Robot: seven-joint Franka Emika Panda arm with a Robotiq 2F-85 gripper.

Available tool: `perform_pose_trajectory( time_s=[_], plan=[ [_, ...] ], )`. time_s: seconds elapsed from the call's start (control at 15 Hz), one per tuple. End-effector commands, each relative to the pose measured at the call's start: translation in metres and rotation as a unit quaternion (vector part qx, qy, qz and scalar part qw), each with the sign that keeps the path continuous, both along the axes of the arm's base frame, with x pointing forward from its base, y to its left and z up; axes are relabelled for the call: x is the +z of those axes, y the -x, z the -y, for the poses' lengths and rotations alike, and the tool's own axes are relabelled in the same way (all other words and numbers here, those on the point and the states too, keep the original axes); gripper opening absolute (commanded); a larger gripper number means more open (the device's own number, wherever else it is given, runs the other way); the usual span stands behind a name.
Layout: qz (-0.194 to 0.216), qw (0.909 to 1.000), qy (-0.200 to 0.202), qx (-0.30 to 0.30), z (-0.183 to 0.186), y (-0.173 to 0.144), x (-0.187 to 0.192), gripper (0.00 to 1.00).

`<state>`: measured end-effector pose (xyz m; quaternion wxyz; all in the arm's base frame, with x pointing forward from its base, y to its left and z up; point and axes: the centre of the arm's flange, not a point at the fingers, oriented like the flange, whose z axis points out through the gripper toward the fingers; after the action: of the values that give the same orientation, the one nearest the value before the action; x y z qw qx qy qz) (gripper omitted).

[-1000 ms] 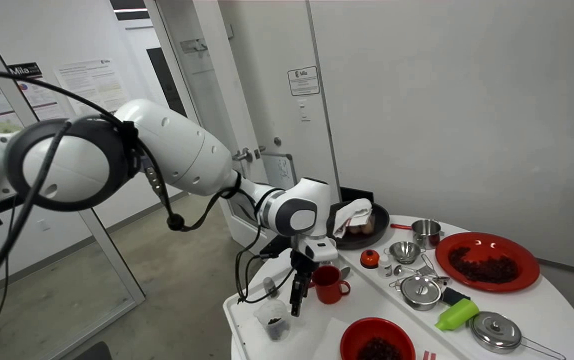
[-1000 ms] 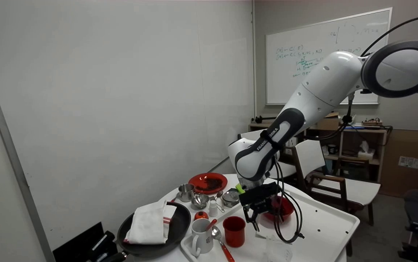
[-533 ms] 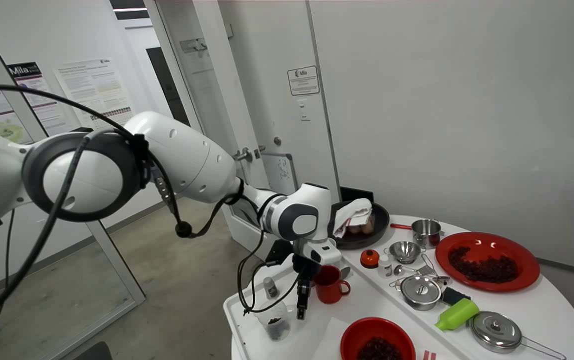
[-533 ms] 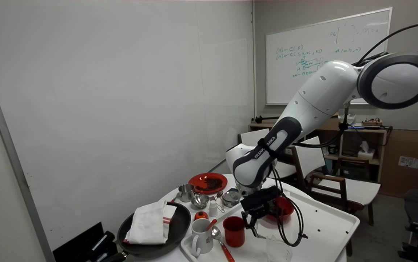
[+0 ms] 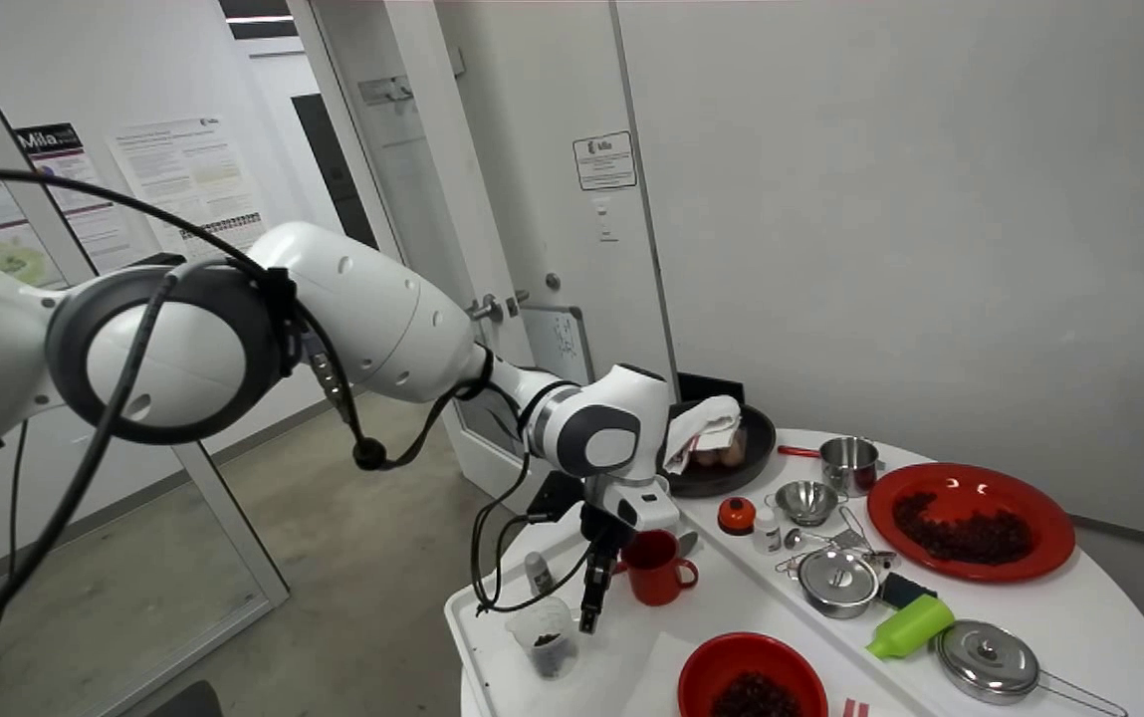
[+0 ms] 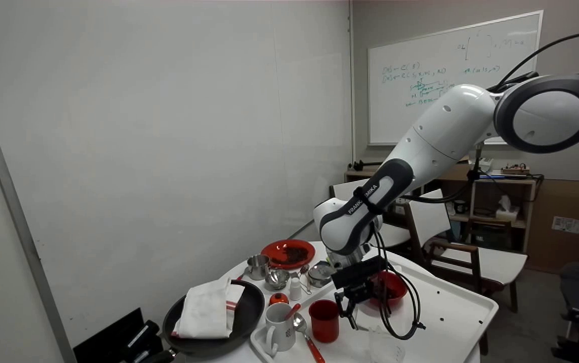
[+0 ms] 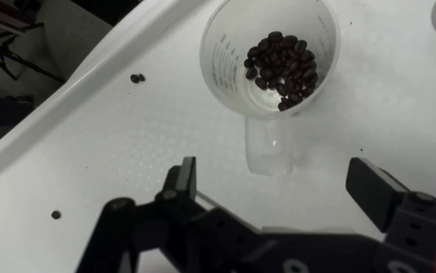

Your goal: Pour some of the contents from the jug into the red bowl, pour the contents in the red cup into the red bowl then pour some of the contents from the jug into the red bowl

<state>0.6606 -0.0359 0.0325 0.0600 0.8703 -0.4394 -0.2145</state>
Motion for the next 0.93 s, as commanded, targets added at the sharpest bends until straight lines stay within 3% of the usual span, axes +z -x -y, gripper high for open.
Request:
perform_pose_trajectory(
  time_s=[0.0, 0.4, 0.47, 0.53, 0.87],
  plan=[
    [-0.006, 0.9997, -0.015, -0.020, -0.005, -0.002, 0.002, 1.00],
    [-0.015, 0.9995, -0.020, -0.020, -0.009, 0.002, -0.002, 1.00],
    [-0.017, 0.9995, -0.020, -0.020, -0.009, 0.002, -0.004, 0.75],
    [-0.018, 0.9994, -0.020, -0.020, -0.010, 0.002, -0.006, 0.74],
    [-0.023, 0.9994, -0.019, -0.020, -0.009, 0.006, -0.014, 0.37]
  ],
)
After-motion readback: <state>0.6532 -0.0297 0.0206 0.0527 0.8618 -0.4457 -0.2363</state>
